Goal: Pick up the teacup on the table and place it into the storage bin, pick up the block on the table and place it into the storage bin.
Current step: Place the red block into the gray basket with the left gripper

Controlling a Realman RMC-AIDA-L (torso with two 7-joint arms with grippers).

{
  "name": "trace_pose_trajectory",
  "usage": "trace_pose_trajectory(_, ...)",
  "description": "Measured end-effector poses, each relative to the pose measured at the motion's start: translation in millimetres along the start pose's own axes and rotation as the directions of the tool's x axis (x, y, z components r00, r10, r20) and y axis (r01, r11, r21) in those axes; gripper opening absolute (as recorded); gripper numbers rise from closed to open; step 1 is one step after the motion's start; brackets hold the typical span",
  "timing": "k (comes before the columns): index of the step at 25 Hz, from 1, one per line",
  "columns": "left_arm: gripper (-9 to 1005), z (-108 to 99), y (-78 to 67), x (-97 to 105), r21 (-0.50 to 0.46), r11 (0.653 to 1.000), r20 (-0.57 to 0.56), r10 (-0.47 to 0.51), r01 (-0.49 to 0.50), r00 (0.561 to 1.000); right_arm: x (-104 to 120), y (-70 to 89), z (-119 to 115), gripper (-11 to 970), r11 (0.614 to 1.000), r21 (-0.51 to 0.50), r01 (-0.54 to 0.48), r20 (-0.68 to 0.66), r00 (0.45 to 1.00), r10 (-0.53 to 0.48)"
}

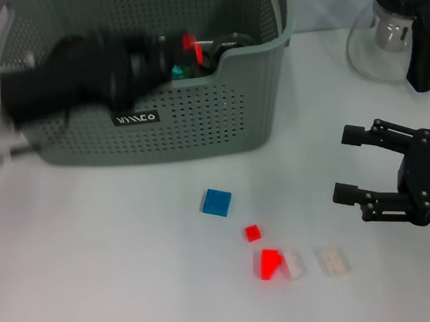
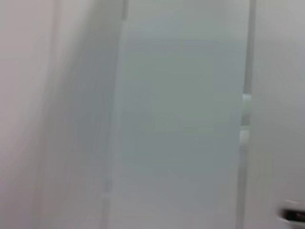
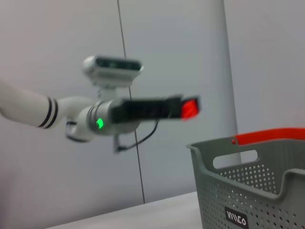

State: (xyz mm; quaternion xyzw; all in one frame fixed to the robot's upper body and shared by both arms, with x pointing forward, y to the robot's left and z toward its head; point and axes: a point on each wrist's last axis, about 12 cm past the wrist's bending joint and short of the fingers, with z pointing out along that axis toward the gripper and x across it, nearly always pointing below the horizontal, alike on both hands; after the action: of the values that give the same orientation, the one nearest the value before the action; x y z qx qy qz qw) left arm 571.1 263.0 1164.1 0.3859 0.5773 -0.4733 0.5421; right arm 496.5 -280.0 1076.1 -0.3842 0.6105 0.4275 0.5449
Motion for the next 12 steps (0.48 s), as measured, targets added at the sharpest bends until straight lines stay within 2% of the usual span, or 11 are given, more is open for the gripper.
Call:
trace_pose_trajectory(3,252,14,25.5,-28,-0.095,0.995,-0.042,-0.041,0.037,0.998,0,0.2,1,922,1.000,-0.004,0.001,0.002,1.000,-0.001)
trace_pose_trajectory(6,263,29,49.4,-45,-0.216,0.973,-0.119,-0.105,0.078,0.987,0,0.2,2,922,1.000,-0.006,0.003,0.003,1.000,-0.003)
trace_pose_trajectory(9,275,46,70.1,-50,-0.346,0.936,-0.222,-0.155,0.071,0.963,-1,-0.4,3,922,1.000,-0.008,0.007,0.003,1.000,-0.007)
trace_pose_trajectory(12,286,61,83.0,-41,-0.452,0.892,-0.348,-0.165,-0.011,0.923,-2,-1.2,4,922,1.000,-0.008,0.011,0.003,1.000,-0.011)
